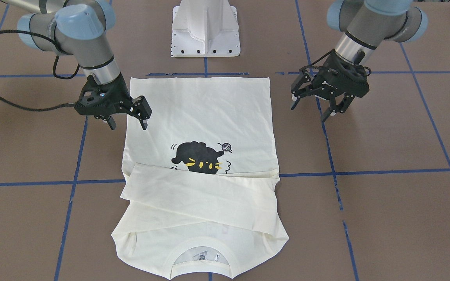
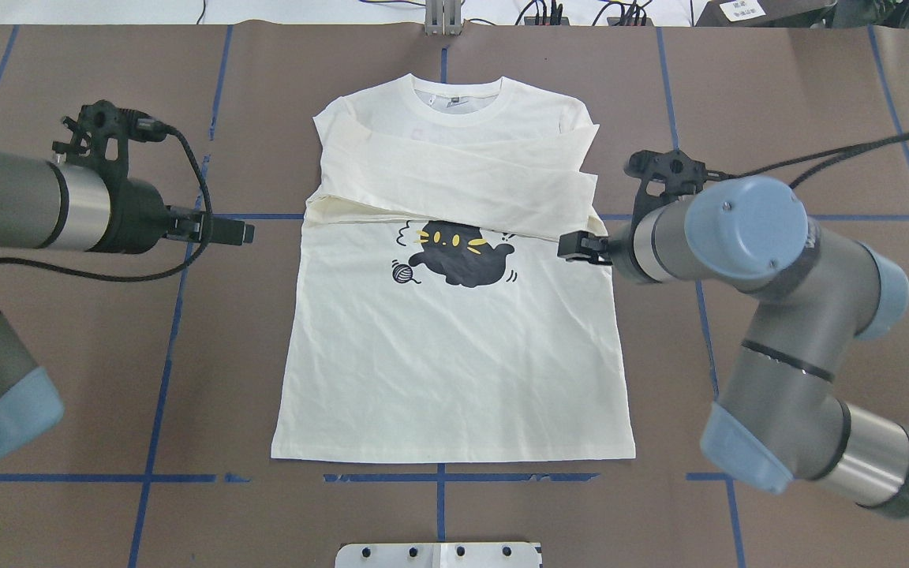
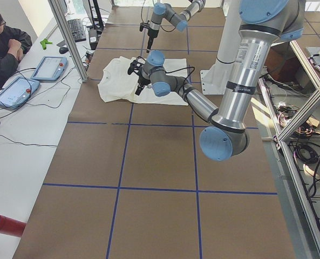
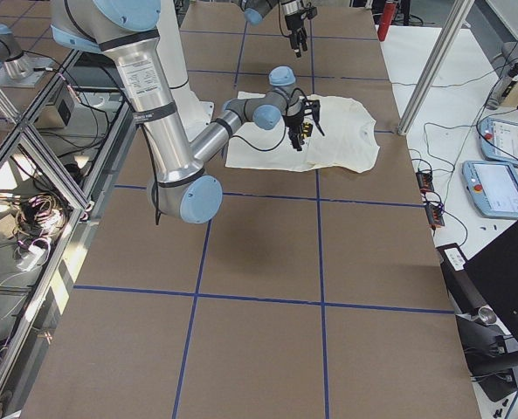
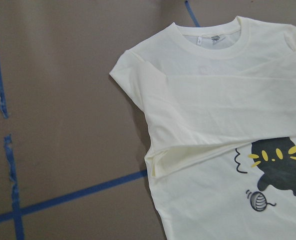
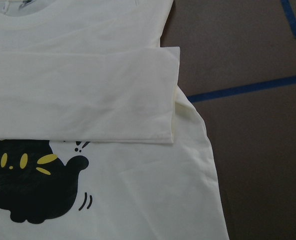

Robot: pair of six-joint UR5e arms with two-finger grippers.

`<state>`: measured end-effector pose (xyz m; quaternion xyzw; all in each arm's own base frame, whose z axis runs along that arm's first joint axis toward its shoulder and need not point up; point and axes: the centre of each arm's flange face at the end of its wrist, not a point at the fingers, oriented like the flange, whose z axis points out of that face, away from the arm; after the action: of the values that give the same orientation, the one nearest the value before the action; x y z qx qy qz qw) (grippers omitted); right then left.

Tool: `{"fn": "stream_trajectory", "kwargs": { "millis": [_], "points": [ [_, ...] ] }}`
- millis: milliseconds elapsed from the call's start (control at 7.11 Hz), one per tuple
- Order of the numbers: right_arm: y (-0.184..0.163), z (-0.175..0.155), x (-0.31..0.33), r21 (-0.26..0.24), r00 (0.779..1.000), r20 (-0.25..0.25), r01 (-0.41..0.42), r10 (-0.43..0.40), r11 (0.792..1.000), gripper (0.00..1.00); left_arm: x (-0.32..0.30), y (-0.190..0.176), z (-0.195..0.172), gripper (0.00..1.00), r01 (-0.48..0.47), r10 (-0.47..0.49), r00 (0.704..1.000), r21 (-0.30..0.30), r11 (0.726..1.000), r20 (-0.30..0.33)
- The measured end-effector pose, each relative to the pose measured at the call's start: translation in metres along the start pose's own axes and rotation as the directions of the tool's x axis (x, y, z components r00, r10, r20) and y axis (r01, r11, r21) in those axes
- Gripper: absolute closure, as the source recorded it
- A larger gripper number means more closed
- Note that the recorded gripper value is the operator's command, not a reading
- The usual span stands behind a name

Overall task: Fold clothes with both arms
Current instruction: 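Lower both grippers toward the shirt hem nearest the robot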

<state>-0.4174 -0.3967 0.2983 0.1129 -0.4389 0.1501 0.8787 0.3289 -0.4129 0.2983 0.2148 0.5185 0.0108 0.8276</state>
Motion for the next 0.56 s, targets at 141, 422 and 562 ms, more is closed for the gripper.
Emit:
{"fn": "stream_trajectory", "kwargs": {
  "millis": [141,422,562],
  "points": [
    [0.047,-0.011,0.009,0.013,0.998,0.034,-0.061,0.061,0.998,0.00,0.015,0.043,0.001,0.13,0.088,-0.088,0.996,-0.002,0.996,0.005],
    [0.126,-0.016,0.028,0.053,0.983,0.115,-0.152,0.145,0.987,0.02,0.055,0.128,0.027,0.38,0.271,-0.271,0.963,-0.021,0.962,0.014],
    [0.144,-0.022,0.031,0.059,0.974,0.143,-0.184,0.174,0.981,0.02,0.070,0.165,0.043,0.44,0.362,-0.361,0.932,-0.018,0.932,0.023]
  ]
}}
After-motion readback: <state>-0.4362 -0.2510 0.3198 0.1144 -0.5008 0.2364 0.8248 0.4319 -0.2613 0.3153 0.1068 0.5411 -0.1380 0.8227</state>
